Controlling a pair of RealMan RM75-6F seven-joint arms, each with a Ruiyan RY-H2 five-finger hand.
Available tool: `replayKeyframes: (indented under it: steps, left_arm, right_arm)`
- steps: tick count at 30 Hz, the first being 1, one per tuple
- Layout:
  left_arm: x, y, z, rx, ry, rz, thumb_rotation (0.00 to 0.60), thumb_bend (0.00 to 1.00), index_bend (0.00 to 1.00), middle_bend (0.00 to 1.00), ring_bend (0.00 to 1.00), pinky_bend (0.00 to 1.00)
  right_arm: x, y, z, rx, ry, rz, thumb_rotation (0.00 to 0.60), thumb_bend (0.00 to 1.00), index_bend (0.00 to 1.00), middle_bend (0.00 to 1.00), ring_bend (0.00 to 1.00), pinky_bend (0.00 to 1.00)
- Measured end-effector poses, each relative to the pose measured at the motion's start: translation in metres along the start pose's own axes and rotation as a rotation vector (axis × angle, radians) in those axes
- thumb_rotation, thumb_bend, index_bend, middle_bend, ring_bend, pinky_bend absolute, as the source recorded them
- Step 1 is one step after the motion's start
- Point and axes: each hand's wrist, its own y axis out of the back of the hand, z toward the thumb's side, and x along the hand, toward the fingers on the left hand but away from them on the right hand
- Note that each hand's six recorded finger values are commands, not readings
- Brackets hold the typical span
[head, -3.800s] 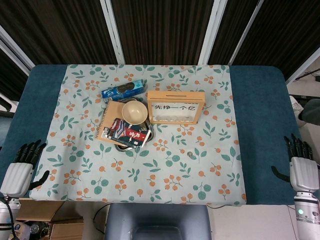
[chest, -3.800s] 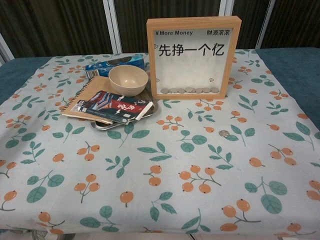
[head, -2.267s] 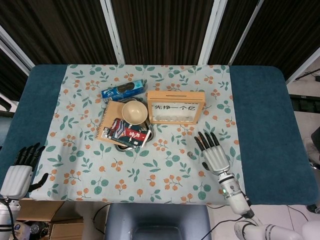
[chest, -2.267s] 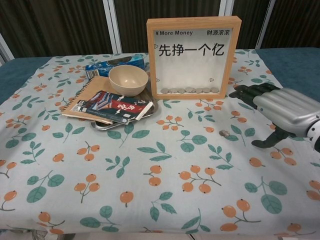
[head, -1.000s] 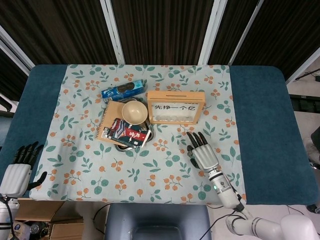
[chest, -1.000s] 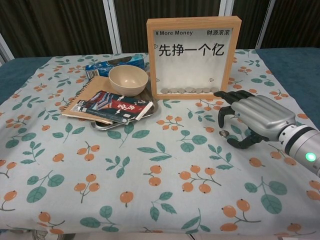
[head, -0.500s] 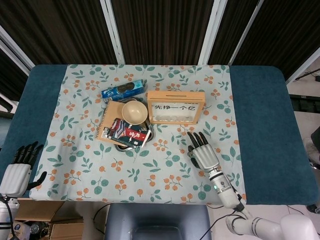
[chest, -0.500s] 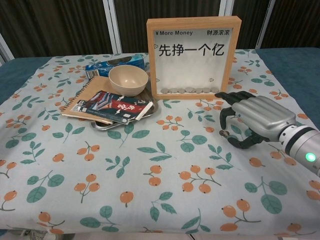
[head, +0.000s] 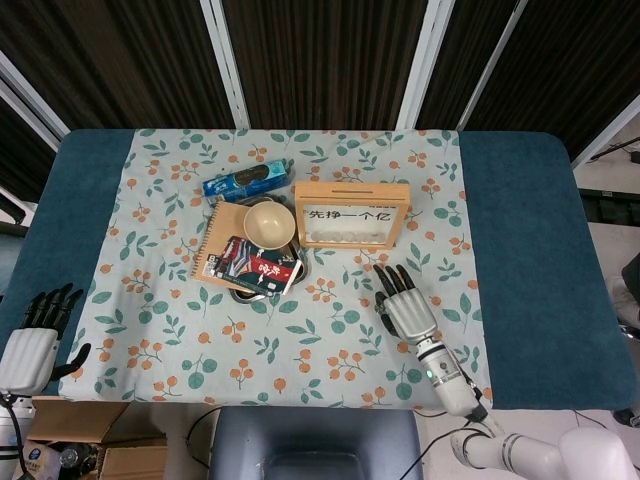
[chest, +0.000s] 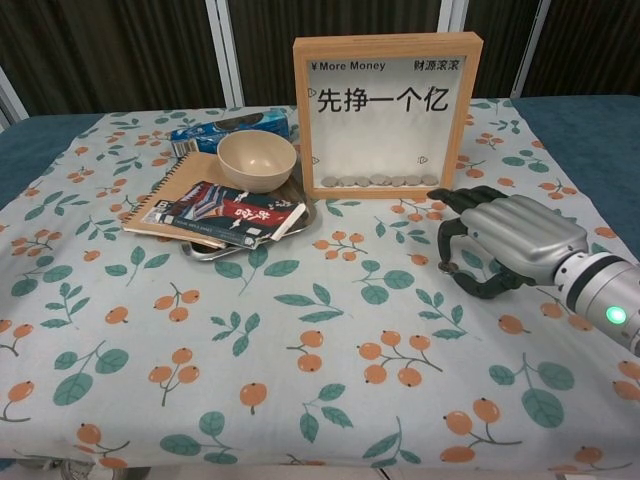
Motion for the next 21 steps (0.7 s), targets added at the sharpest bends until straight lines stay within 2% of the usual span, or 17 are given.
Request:
replayKeyframes:
  steps: [14,21]
  left_arm:
    - [0.0009,-0.0012,-0.0001,-0.003,-0.001,-0.002,0.600,0.33,0.00,0.00,0.00,0.00]
    - [0.0014,-0.0020,-0.0009,-0.002,-0.001,-0.006,0.600,0.33,0.00,0.00,0.00,0.00]
  right_arm:
    - [-0.0041,-0.0019,0.0008,0.011,-0.003,0.016,0.600,0.37,0.57,0.00,0.00,0.00]
    - [-0.0061,-0.0002,0.0010,0.016,-0.007,0.000,0.600,0.37,0.60,0.00,0.00,0.00]
